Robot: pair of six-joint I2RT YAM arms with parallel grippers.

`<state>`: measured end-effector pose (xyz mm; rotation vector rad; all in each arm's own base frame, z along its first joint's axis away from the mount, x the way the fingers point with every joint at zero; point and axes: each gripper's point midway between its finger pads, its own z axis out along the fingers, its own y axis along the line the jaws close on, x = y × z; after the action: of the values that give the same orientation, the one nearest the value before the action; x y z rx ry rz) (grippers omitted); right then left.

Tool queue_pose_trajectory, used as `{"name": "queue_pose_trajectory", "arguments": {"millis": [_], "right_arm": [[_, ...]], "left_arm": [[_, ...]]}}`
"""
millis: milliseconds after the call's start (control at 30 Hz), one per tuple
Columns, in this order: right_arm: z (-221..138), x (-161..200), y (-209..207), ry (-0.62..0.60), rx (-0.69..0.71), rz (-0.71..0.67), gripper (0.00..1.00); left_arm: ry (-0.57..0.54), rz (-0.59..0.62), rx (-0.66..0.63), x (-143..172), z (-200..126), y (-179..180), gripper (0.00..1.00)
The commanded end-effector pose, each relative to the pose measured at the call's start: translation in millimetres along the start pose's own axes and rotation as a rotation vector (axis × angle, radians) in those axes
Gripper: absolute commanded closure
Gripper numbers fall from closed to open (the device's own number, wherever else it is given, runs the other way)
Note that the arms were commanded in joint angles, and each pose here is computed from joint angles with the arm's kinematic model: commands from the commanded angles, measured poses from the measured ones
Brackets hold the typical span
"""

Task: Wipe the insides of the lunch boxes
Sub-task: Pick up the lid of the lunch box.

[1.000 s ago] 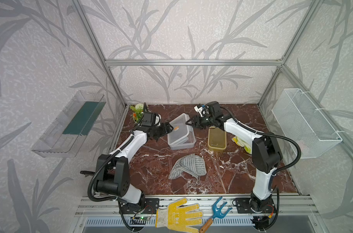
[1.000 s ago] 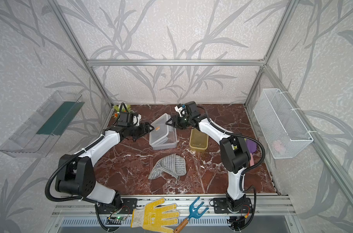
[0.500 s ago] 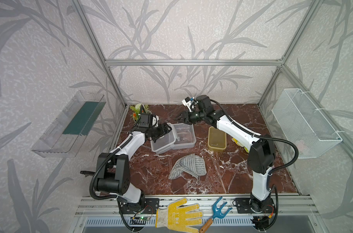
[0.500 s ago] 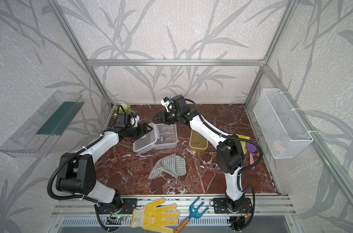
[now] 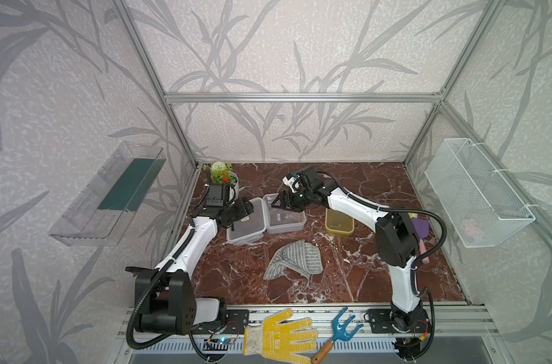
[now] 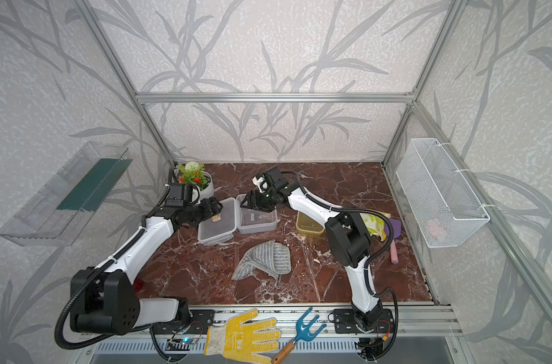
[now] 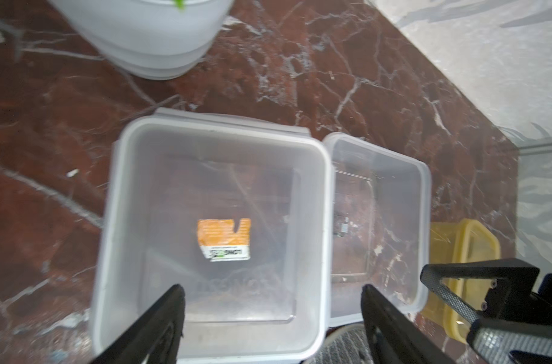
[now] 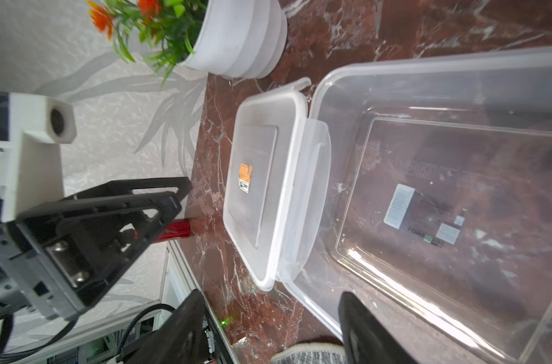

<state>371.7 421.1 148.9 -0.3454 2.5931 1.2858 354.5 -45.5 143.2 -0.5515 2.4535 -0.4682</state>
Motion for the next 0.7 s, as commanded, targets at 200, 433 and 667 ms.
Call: {"name": "queue_pose_trajectory", "arguments": {"millis": [200,433,667], "right_arm": [[62.4,4.4,-13.6,0.123,-0.144,-0.009,0.25],[73.9,-5.8,-9.3,0.108,-0.253,-0.009,0.23],[69.9,-8.5,-0.3,0.110,-0.297,0.014,0.45]], "left_arm": [[0.004,-0.177,-0.223,21.3,6.4,74.4,0.07],[0.027,-0.203,-0.094,28.8,28.6,71.7,0.06],[0.084,-0.201,-0.054,35.9,47.8,69.6,0.06]]}}
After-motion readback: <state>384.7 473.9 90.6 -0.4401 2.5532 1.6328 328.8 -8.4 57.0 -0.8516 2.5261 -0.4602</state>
